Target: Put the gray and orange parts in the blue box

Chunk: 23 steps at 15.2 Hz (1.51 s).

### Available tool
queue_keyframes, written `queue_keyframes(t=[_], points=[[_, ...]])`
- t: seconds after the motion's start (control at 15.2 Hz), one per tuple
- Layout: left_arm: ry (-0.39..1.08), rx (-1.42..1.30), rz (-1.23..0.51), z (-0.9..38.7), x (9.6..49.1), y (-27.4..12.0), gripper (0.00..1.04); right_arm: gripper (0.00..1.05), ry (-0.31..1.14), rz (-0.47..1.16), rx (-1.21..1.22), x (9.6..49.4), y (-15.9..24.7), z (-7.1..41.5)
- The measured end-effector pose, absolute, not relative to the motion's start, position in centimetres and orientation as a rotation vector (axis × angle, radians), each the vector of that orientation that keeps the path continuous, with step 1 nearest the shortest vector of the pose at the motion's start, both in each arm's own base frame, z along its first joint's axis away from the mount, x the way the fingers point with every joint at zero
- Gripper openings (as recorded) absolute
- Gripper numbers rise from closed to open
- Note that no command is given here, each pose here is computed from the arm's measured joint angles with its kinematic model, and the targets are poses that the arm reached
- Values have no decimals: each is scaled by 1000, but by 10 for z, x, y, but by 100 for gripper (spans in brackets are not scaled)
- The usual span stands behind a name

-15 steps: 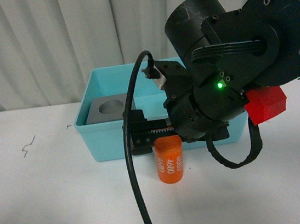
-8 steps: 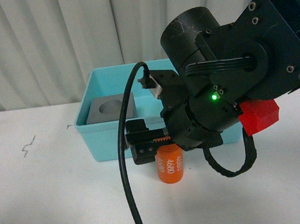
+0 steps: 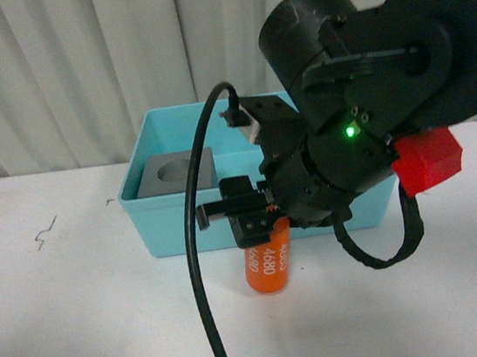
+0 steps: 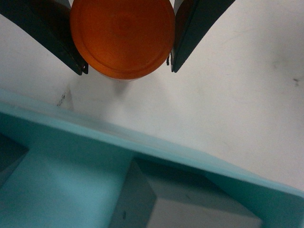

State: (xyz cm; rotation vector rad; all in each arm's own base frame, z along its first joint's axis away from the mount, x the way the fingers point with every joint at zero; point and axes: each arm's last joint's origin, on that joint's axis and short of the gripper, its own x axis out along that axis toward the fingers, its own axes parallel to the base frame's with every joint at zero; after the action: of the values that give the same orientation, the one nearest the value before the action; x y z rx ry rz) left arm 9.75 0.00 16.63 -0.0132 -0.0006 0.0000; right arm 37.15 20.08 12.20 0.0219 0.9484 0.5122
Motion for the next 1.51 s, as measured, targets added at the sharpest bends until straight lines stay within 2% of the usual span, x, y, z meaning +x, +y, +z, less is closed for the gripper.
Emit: queue_keyframes(t=[0.39,0.59,0.85,1.51], points=[[0,-13,0,166,97,0,98,49,760,643,36,365,205,218],[0,-13,0,166,97,0,98,49,714,594,50,390,190,233],[0,-13,0,166,97,0,98,48,717,512,83,430,168,216],[0,-13,0,166,97,0,98,48,756,500,68,473,192,169]])
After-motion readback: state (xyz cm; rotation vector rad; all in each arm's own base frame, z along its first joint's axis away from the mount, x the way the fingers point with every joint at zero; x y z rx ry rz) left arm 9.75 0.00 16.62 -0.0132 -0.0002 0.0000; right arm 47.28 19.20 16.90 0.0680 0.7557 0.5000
